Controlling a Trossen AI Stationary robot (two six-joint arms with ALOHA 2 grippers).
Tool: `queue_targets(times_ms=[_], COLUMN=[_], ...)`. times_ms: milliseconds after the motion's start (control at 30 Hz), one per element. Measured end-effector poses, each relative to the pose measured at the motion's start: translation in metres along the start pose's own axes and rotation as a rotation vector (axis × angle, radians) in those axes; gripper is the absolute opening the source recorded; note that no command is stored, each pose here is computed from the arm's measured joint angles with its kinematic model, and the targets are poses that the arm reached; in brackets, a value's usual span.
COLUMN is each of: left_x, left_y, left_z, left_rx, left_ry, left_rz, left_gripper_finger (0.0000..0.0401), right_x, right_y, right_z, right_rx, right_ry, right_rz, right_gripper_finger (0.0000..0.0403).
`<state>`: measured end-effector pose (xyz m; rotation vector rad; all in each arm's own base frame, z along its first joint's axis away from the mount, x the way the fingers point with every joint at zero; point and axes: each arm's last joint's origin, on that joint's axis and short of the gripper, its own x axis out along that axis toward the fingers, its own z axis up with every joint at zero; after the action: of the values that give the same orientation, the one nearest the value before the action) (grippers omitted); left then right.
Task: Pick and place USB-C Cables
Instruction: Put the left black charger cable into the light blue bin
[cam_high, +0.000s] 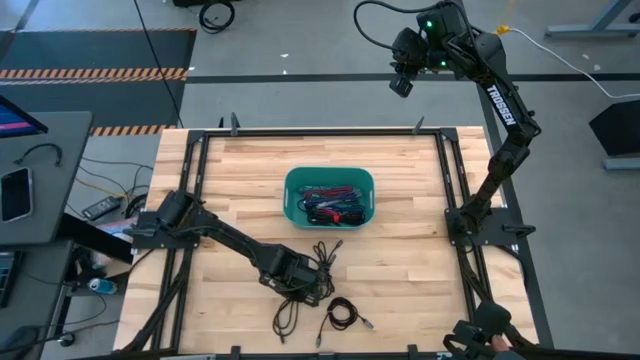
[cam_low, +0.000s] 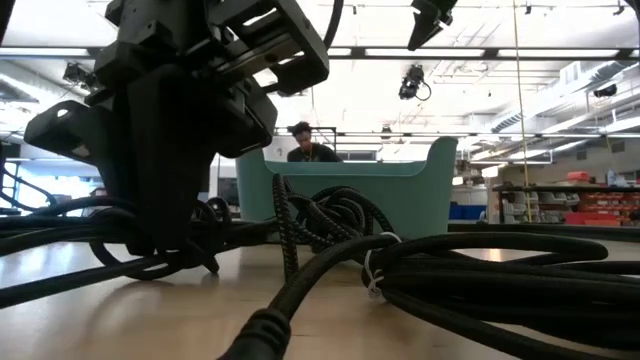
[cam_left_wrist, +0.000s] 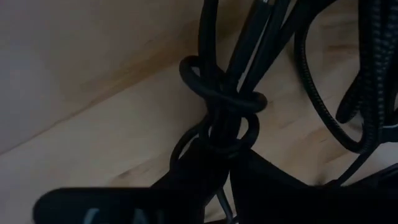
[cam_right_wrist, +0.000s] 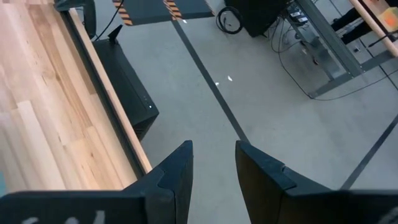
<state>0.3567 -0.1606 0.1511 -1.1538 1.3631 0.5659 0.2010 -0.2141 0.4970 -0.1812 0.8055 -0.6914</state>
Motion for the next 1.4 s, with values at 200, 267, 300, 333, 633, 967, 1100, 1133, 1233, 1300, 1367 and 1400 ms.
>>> queue_targets(times_ms=[200,267,300,333,633,967,1100,1133,1233,1300,1367,1400], left_x=[-0.006,-0.017,-0.025,-0.034,-0.146,-0.226,-0.238,-0.242,-0.258,-0.27,-0.286,-0.293], left_y=[0.0,0.001,0.002,0.004,0.032,0.073,0.083,0.085,0.082,0.08,0.073,0.069], left_z=[0.001,0.003,0.005,0.006,0.03,0.085,0.112,0.117,0.13,0.135,0.138,0.14], left_rx=[0.042,0.07,0.082,0.096,0.26,0.489,0.615,0.646,0.735,0.793,0.856,0.886], left_ry=[-0.034,-0.077,-0.102,-0.124,-0.513,-0.808,-0.808,-0.799,-0.837,-0.868,-0.916,-0.942], left_rz=[-0.004,-0.008,-0.008,-0.008,0.003,0.15,0.182,0.177,0.143,0.157,0.165,0.171], left_gripper_finger=[0.0046,0.0046,0.0046,0.0046,0.0046,0.0046,0.0046,0.0046,0.0046,0.0046,0.0046,0.0046], right_x=[0.0,0.0,0.0,0.0,0.0,0.0,0.0,0.0,0.0,0.0,0.0,0.0], right_y=[0.0,0.0,0.0,0.0,0.0,0.0,0.0,0.0,-0.001,-0.002,-0.004,-0.004], right_z=[0.0,0.0,0.0,0.0,0.0,0.0,0.0,0.0,-0.001,-0.001,-0.002,-0.002], right_rx=[0.001,0.001,0.001,0.0,0.001,0.103,0.133,0.145,0.173,0.184,0.195,0.206], right_ry=[0.0,0.0,0.0,0.001,0.0,-0.001,-0.001,-0.001,0.001,0.002,0.004,0.005], right_rz=[0.0,0.0,0.0,0.0,0.001,0.0,0.0,0.0,-0.004,-0.006,-0.011,-0.013], right_gripper_finger=[0.0126,0.0126,0.0126,0.0126,0.0126,0.0126,0.0126,0.0126,0.0126,0.0126,0.0126,0.0126])
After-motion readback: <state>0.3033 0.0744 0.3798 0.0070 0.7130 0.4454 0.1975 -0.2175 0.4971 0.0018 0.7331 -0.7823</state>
